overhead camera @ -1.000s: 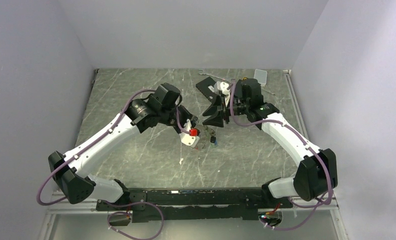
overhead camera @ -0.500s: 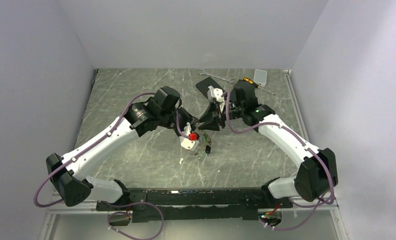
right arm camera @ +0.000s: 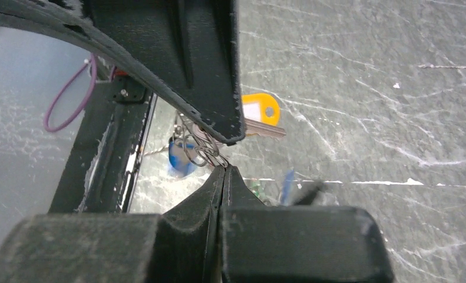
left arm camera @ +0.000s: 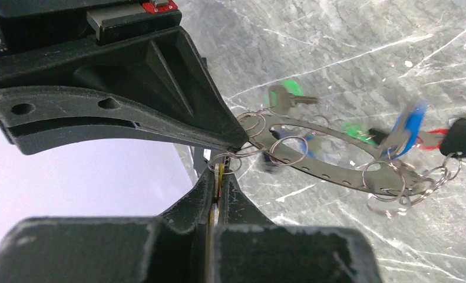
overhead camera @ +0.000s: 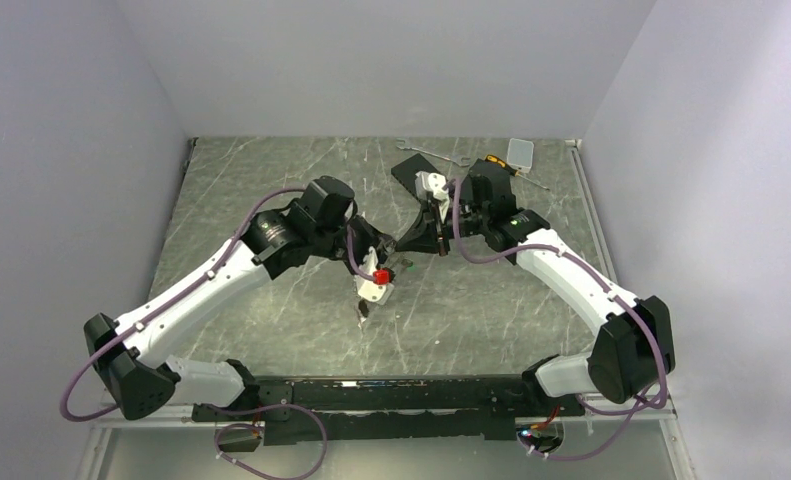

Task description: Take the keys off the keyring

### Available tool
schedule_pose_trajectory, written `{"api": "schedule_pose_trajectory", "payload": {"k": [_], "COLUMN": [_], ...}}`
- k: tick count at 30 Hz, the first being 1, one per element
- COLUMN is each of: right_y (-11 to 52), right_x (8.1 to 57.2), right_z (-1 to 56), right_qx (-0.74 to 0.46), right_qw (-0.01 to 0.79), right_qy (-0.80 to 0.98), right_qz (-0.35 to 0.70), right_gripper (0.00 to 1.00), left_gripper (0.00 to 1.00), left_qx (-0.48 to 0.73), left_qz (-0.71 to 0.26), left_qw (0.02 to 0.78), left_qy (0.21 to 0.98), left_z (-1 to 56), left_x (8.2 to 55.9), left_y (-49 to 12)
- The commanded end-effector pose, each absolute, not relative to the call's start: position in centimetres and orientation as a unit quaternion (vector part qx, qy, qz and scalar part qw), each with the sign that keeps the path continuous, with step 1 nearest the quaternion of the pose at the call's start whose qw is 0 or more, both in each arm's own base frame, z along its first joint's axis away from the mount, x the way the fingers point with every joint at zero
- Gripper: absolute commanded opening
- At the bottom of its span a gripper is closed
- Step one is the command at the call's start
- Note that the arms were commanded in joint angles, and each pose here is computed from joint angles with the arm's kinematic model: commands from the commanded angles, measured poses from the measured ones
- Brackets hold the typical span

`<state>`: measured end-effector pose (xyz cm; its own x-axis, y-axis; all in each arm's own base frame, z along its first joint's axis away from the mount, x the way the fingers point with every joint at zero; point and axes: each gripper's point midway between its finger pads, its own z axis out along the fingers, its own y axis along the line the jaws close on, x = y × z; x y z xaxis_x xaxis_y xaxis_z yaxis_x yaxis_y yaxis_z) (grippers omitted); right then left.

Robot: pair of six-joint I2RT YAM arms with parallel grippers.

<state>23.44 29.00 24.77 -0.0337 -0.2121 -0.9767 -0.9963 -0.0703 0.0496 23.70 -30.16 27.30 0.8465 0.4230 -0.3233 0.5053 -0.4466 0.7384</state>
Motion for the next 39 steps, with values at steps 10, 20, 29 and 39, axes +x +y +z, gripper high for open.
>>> {"api": "schedule_pose_trajectory", "payload": {"k": [10, 20, 29, 39], "right_y": [29.7, 29.5, 28.9, 28.4], "right_x": [25.0, 25.4, 24.9, 24.5], "right_z": [26.7, 25.8, 26.5, 26.2], "right_qx": [-0.429, -0.318, -0.45, -0.611], "right_qw": [0.424, 0.358, 0.44, 0.46], "right_qy": [0.573, 0.608, 0.559, 0.487], "right_qz": [0.555, 0.634, 0.54, 0.422], "right_gripper": [0.0, 0.0, 0.3, 0.41], "left_gripper": [0.0, 0.0, 0.0, 0.0], "left_qx": [0.843, 0.835, 0.841, 0.843], "left_qz": [-0.015, 0.026, 0.019, 0.01], "left_qw": [0.492, 0.516, 0.508, 0.51], "left_qy": [0.219, 0.187, 0.185, 0.171], "left_z": [29.2, 29.0, 29.1, 29.1], "left_x": [22.5, 23.0, 22.7, 22.2], "left_y": [-29.8, -30.0, -29.9, -30.1]}}
